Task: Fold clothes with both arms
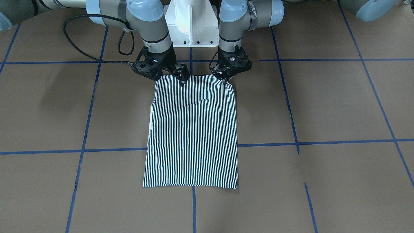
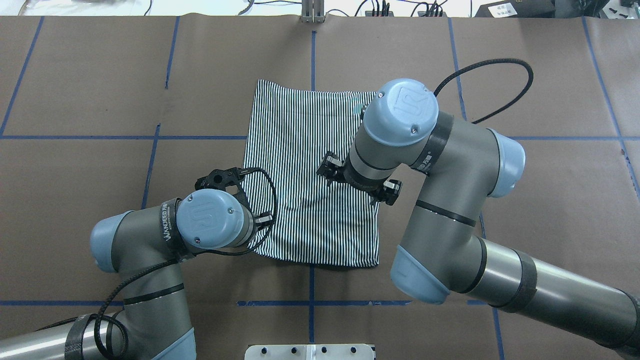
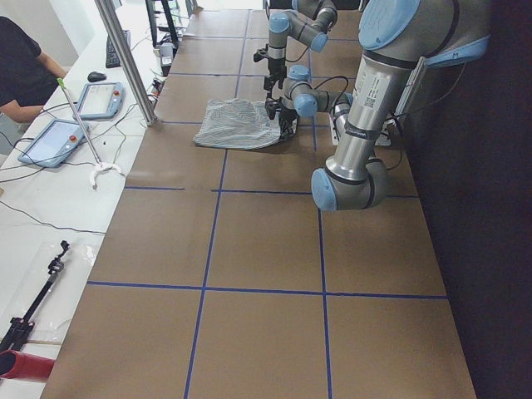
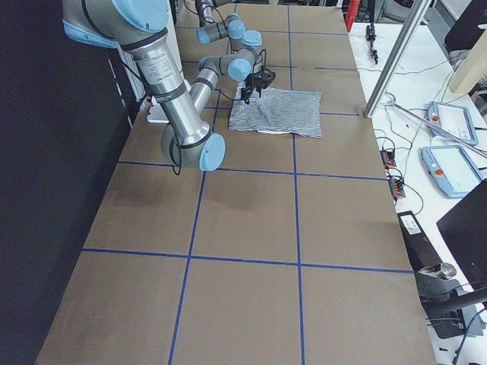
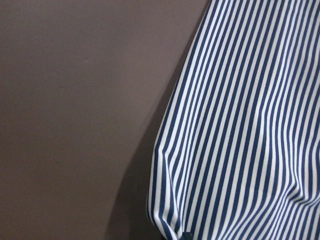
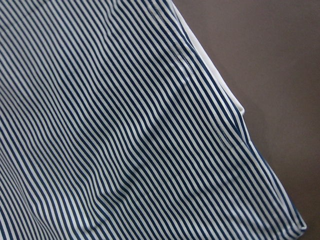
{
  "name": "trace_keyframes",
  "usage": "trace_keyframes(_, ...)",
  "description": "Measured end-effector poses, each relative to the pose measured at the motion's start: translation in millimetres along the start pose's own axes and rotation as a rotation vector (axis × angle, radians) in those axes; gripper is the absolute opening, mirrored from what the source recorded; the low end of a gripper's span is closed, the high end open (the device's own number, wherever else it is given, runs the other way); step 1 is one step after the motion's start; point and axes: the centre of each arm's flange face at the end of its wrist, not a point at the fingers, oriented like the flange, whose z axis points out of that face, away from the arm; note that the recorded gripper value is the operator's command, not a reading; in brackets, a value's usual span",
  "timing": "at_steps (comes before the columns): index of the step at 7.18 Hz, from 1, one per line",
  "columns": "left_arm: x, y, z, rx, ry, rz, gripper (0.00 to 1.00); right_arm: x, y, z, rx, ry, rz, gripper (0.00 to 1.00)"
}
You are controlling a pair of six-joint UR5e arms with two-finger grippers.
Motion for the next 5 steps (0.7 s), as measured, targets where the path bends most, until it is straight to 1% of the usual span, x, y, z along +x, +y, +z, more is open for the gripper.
trace_keyframes(1, 0.6, -1.5, -4.0, 0.001, 0.008, 0.004, 0.0, 6.3, 11.7, 13.9, 0.007, -0.001, 0.132, 1.0)
trace_keyframes(2, 1.7, -1.5, -9.1, 0.001, 0.019, 0.012, 0.0, 11.6, 17.2, 27.7, 0.013, 0.013, 0.226, 1.0)
trace_keyframes(3, 3.0, -1.4, -13.4, 0.001, 0.028, 0.018, 0.0, 16.8, 20.0, 45.7, 0.025, 0.041, 0.279, 1.0)
trace_keyframes(5, 4.8, -1.1, -17.6, 0.001, 0.037, 0.022, 0.0, 24.3, 29.0, 70.2, 0.036, 0.082, 0.333, 1.0)
